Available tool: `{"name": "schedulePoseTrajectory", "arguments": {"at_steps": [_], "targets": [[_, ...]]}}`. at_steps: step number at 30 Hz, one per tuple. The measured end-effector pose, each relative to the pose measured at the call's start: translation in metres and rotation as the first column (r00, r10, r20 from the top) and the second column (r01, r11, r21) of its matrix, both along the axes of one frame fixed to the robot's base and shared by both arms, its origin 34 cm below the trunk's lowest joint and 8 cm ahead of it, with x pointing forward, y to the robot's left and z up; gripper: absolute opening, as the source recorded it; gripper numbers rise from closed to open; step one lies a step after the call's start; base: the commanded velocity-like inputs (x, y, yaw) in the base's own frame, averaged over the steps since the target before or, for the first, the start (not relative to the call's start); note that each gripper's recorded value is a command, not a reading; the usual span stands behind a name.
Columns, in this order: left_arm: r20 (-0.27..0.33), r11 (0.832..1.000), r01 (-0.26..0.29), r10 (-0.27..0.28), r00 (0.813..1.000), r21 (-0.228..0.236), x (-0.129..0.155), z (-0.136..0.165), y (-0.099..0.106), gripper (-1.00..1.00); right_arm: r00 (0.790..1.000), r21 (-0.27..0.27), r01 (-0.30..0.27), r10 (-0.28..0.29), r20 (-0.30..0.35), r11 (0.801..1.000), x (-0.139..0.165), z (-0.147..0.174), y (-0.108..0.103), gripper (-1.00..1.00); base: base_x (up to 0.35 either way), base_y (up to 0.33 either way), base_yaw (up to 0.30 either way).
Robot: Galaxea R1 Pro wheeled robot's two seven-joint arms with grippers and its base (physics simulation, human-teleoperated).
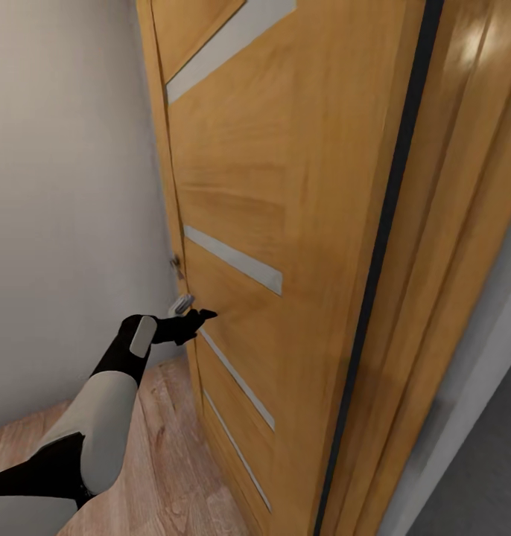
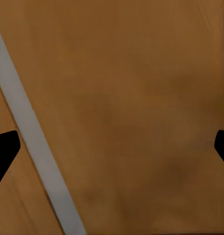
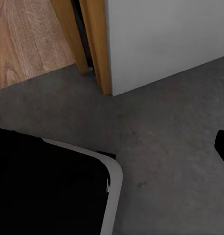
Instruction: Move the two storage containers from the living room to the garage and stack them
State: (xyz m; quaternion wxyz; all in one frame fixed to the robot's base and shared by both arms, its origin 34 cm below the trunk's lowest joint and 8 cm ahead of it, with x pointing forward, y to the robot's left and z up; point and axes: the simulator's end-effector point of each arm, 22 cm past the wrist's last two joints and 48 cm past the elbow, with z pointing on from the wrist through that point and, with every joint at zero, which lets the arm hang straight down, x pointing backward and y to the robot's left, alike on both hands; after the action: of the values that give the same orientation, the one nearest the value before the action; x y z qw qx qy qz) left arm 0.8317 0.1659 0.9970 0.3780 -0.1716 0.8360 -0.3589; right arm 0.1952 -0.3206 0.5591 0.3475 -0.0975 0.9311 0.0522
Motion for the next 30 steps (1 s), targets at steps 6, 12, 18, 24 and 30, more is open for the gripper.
{"name": "schedulePoseTrajectory", "arguments": {"at_steps": [6, 12, 18, 24, 30], "targets": [[0.066, 0.999, -0.006, 0.009, 0.998, -0.044, 0.005, 0.032, -0.004, 1.0, 1.0, -0.001, 0.001, -0.001, -0.002, 1.0, -0.001, 0.0, -0.001, 1.0, 0.0, 0.0, 0.0], [0.182, 0.992, -0.126, 0.121, 0.976, 0.02, 0.013, 0.082, 0.086, 1.0, 1.0, -0.002, 0.002, -0.002, -0.003, 1.0, -0.001, 0.0, -0.001, 1.0, 0.0, 0.0, 0.0], [0.221, 0.975, -0.219, 0.218, 0.951, -0.018, 0.001, 0.108, 0.15, 1.0, 1.0, -0.002, 0.002, -0.002, -0.002, 1.0, -0.001, 0.0, -0.001, 1.0, 0.0, 0.0, 0.0], [0.167, 0.965, -0.263, 0.261, 0.951, -0.01, -0.022, 0.068, 0.177, 1.0, 1.0, -0.003, 0.004, -0.004, -0.001, 1.0, 0.0, 0.0, -0.002, 1.0, 0.0, 0.0, 0.0], [0.18, 0.956, -0.291, 0.282, 0.942, 0.022, -0.048, 0.048, 0.183, 1.0, 1.0, -0.006, 0.006, -0.006, 0.001, 1.0, 0.001, 0.0, -0.004, 1.0, -0.061, -0.003, 0.0]]}}
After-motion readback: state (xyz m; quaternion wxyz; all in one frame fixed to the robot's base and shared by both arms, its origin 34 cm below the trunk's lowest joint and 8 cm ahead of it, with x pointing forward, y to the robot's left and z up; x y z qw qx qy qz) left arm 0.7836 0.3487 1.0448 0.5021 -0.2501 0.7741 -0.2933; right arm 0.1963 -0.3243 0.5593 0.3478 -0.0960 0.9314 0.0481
